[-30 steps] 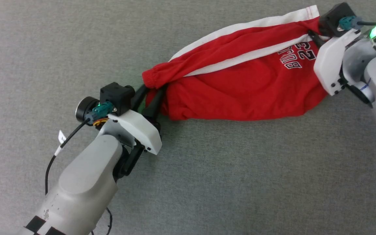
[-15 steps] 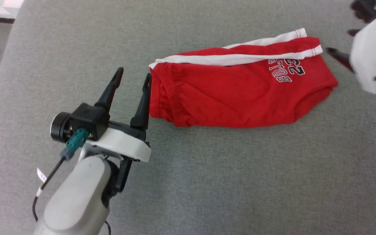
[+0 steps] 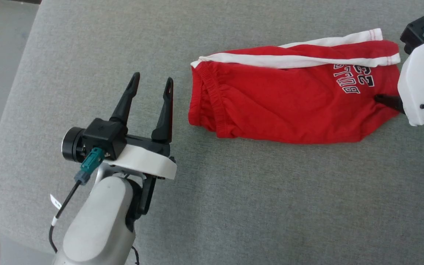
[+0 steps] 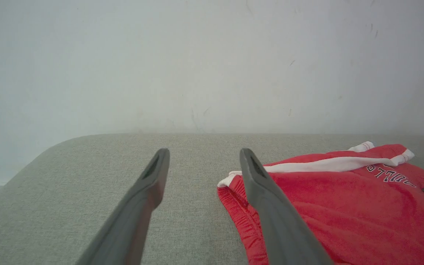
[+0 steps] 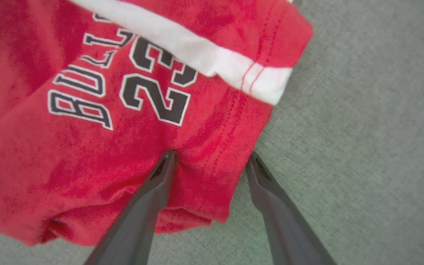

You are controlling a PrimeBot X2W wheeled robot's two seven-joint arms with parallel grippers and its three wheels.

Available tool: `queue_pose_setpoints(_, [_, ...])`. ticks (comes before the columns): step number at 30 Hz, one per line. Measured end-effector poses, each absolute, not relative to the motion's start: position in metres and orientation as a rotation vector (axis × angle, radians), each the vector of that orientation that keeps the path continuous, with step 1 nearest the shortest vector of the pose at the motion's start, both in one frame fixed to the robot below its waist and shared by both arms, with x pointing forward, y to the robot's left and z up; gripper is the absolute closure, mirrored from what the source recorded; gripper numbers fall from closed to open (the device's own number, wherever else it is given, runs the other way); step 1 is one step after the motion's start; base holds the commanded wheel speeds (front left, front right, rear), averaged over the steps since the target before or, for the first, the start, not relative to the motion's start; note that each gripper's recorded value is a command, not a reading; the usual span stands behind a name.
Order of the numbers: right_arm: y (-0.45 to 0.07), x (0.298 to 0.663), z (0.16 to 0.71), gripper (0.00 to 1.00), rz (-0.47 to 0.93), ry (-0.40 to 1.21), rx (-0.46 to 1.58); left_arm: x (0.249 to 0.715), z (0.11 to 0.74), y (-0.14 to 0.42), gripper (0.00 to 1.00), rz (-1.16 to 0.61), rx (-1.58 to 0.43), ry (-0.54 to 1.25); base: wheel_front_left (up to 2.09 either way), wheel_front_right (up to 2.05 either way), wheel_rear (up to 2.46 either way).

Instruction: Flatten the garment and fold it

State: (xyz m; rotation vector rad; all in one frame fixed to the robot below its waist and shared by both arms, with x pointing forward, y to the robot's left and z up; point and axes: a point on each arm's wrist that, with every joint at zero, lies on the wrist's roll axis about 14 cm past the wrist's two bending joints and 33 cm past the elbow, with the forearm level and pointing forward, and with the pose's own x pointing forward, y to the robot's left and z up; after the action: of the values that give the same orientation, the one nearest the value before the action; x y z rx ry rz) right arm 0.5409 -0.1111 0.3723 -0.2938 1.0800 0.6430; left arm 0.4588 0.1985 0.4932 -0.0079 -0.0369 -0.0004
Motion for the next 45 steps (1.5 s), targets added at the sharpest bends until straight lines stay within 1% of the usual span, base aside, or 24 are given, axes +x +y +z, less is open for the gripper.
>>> queue_pose_setpoints(3, [-0.107, 0.544, 0.367, 0.0, 0.642, 1.078, -0.273, 0.458, 0.488, 0.205, 0.0, 0.015, -0.001, -0.025, 0.0, 0.0, 0.0])
queue_pose_setpoints(4, [-0.106, 0.545, 0.368, 0.63, 0.641, 1.071, -0.268, 0.458, 0.487, 0.206, 0.0, 0.016, 0.003, -0.021, 0.0, 0.0, 0.0])
queue_pose_setpoints(5, [-0.105, 0.546, 0.37, 1.0, 0.639, 1.057, -0.253, 0.458, 0.487, 0.208, 0.0, 0.016, 0.008, -0.018, 0.0, 0.0, 0.0])
queue_pose_setpoints(8, [-0.1, 0.548, 0.376, 1.0, 0.641, 1.009, -0.221, 0.461, 0.493, 0.213, 0.0, 0.006, 0.0, -0.035, 0.0, 0.0, 0.0])
queue_pose_setpoints(12, [-0.099, 0.545, 0.39, 1.0, 0.642, 0.938, -0.21, 0.473, 0.524, 0.217, 0.0, -0.056, 0.07, -0.101, 0.0, 0.0, 0.0])
queue_pose_setpoints(15, [-0.101, 0.547, 0.411, 1.0, 0.643, 0.867, -0.206, 0.483, 0.546, 0.214, 0.0, -0.135, 0.152, -0.092, 0.0, 0.0, 0.0])
queue_pose_setpoints(17, [-0.101, 0.547, 0.424, 1.0, 0.646, 0.823, -0.2, 0.489, 0.557, 0.207, 0.0, -0.188, 0.169, -0.058, 0.0, 0.0, 0.0])
queue_pose_setpoints(21, [-0.107, 0.543, 0.442, 1.0, 0.643, 0.774, -0.207, 0.496, 0.546, 0.192, 0.0, -0.274, 0.162, 0.128, 0.0, 0.0, 0.0])
queue_pose_setpoints(25, [-0.112, 0.533, 0.444, 1.0, 0.642, 0.768, -0.218, 0.495, 0.52, 0.173, 0.0, -0.348, 0.163, 0.343, 0.0, 0.0, 0.0])
queue_pose_setpoints(30, [-0.113, 0.525, 0.442, 1.0, 0.649, 0.766, -0.224, 0.477, 0.474, 0.142, 0.0, -0.473, 0.178, 0.616, 0.0, 0.0, 0.0])
queue_pose_setpoints(34, [-0.112, 0.52, 0.434, 1.0, 0.653, 0.775, -0.224, 0.462, 0.44, 0.129, 0.0, -0.534, 0.187, 0.788, 0.0, 0.0, 0.0])
queue_pose_setpoints(39, [-0.11, 0.514, 0.42, 1.0, 0.661, 0.8, -0.224, 0.446, 0.399, 0.125, 0.0, -0.582, 0.289, 0.965, 0.0, 0.0, 0.0])
queue_pose_setpoints(42, [-0.11, 0.512, 0.415, 1.0, 0.662, 0.806, -0.223, 0.449, 0.39, 0.123, 0.0, -0.608, 0.354, 0.993, 0.0, 0.0, 0.0])
queue_pose_setpoints(45, [-0.111, 0.514, 0.415, 1.0, 0.656, 0.799, -0.22, 0.453, 0.384, 0.119, 0.0, -0.626, 0.365, 1.01, 0.0, 0.0, 0.0])
